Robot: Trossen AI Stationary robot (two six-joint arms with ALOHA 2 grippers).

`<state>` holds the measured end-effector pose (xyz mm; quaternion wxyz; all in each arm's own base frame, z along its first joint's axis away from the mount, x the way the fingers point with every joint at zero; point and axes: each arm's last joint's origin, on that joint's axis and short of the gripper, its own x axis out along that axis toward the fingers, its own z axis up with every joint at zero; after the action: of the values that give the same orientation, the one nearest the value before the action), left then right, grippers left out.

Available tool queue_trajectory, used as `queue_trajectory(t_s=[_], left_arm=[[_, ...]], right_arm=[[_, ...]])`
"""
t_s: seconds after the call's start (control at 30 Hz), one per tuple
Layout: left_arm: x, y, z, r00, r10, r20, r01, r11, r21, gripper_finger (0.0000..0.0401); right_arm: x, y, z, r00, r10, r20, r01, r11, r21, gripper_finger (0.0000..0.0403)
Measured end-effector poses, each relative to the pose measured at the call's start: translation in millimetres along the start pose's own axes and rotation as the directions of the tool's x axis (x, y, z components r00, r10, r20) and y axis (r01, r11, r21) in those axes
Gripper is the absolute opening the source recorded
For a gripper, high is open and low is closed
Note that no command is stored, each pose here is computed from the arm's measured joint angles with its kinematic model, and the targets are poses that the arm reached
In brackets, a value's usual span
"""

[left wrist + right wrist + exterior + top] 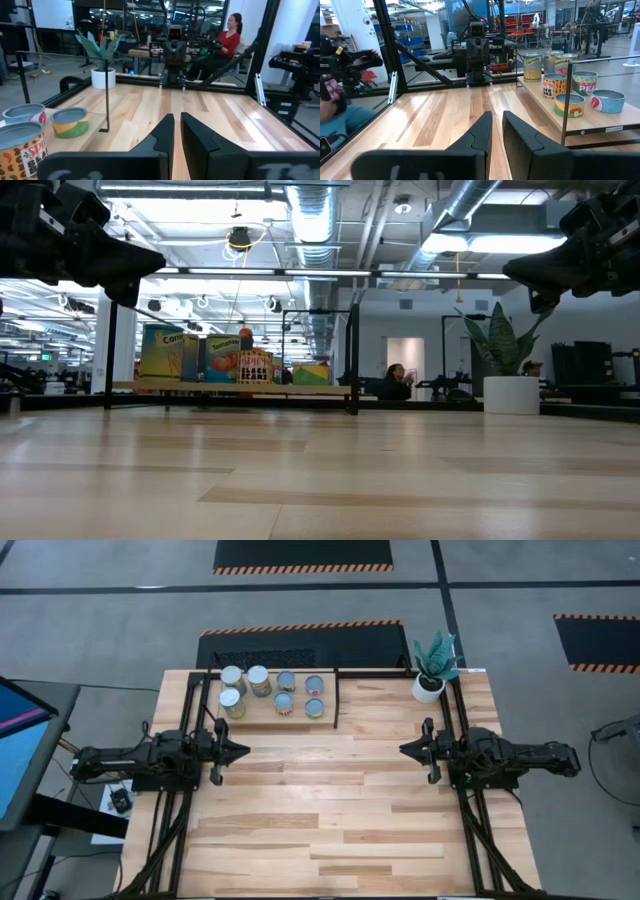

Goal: Pick and place cans onto a shelf
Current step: Return to Home Position

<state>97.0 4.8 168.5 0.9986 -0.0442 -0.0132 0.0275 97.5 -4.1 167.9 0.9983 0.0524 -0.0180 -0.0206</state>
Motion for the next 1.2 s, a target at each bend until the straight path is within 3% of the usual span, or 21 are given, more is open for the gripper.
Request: queue_trajectory(t_s=[1.2], left_arm=[[0.8,0.1,-0.8,1.000,0.003,-0.013,-0.003,1.000,-0.003,0.0022]], right_arm=[[0.0,0.1,-0.2,1.000,0.002,-0.002,-0.002,1.000,0.000,0.0070]])
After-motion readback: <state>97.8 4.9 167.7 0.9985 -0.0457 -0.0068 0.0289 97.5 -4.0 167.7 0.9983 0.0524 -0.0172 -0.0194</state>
